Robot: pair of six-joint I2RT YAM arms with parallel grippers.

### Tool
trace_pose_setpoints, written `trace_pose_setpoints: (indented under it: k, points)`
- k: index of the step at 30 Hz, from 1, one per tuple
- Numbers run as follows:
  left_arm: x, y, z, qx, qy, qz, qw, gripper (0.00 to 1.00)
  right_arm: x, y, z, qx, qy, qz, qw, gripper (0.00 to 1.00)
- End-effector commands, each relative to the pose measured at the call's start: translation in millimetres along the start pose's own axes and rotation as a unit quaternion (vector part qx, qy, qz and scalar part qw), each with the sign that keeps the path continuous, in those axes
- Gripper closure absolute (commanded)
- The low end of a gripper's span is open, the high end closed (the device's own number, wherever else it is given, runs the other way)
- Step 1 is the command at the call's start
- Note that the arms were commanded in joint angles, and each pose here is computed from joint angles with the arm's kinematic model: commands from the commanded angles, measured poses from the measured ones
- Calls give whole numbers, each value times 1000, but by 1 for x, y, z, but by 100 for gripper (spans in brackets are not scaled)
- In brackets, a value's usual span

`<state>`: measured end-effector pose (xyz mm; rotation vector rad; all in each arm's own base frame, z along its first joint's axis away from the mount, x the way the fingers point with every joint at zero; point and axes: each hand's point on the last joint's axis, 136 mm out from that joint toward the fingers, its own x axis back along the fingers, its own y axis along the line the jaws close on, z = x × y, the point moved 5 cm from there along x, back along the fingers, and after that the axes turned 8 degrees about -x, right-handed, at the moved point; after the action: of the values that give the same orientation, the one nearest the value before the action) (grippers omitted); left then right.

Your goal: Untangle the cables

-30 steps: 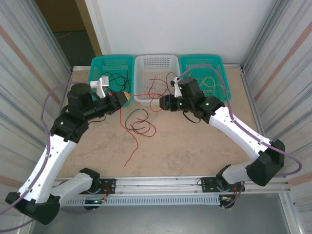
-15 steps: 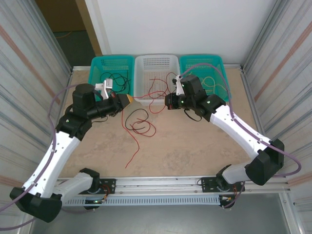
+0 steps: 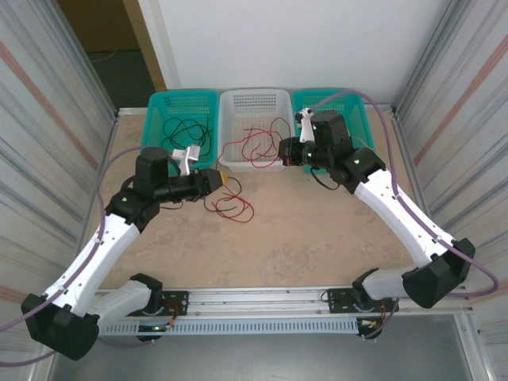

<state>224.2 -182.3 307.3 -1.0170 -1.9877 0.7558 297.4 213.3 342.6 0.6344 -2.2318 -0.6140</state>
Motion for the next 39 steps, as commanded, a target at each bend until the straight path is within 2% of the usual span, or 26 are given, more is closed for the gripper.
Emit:
trace_pose_setpoints:
  k: [1, 4, 6, 8, 11, 15, 22, 30, 34, 39]
  points:
    - [-6, -15, -8, -49, 0, 17, 999, 71, 16, 11, -7, 2, -12, -12, 1000, 100]
    - [-7, -15, -10, -75, 2, -19, 997, 70, 18, 11, -7, 3, -13, -12, 1000, 100]
    - [2, -13, -14, -94, -14, -61, 994, 57, 19, 10, -7, 4, -13, -9, 1000, 100]
    - [14, -10, -18, -107, -41, -100, 988, 52, 19, 10, -7, 4, -12, -7, 1000, 100]
    - [23, -4, -18, -110, -57, -136, 983, 53, 18, 11, -11, 2, -13, -2, 1000, 100]
    - [20, 12, -11, -88, -42, -156, 983, 55, 18, 16, -22, -7, -26, -11, 1000, 100]
    - [14, 14, -12, -72, -49, -143, 986, 54, 4, 3, -79, -86, -92, 3, 992, 100]
    - [17, 34, -6, -55, -56, -192, 978, 53, -16, -23, -173, -153, -212, 24, 965, 100]
    - [24, 58, 6, -18, -61, -227, 972, 52, -56, -47, -198, -166, -207, 53, 963, 100]
    - [35, 88, 19, 30, -65, -258, 964, 52, -116, -80, -198, -173, -157, 91, 968, 100]
